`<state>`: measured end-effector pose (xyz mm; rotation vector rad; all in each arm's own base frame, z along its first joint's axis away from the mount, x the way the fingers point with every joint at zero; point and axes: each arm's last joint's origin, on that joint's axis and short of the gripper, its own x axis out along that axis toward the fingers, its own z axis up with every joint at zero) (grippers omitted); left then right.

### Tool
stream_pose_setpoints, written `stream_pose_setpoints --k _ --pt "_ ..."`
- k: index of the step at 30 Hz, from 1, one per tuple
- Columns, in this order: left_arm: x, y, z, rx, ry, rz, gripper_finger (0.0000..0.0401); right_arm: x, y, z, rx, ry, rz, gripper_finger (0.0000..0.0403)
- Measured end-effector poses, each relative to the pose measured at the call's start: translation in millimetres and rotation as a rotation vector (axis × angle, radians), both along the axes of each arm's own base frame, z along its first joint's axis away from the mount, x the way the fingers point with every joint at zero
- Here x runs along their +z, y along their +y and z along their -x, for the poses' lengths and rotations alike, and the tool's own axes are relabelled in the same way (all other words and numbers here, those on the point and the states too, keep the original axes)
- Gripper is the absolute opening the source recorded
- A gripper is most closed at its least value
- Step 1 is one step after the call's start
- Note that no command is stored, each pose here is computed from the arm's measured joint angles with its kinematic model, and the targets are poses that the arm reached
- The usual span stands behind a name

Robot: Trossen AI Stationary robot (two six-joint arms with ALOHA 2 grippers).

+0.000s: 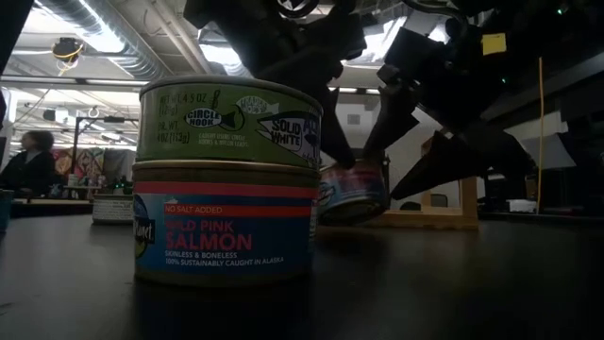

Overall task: Stack canned seafood by type on shelf
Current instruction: Stack the blue tuna can on top of the other blue tuna can on the shelf

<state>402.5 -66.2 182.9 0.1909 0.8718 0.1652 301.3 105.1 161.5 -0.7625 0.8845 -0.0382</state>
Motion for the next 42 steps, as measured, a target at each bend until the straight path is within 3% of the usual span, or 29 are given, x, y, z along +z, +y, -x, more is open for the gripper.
stream_pose_setpoints --k 25,38,42 --pt "23.6 -1.3 0.1 -0.012 -0.112 0.082 0.0000 1.1 -1.8 0.1 -0.043 -0.024 0.063 0.0330" --pt "23.9 -1.3 0.0 -0.056 -0.102 0.036 0.0000 0.4 -1.8 0.4 -0.035 -0.016 0.067 0.0187" --pt "24.2 -1.2 0.1 -0.066 -0.100 0.025 0.0000 0.4 -1.8 0.4 -0.034 -0.016 0.065 0.0178"
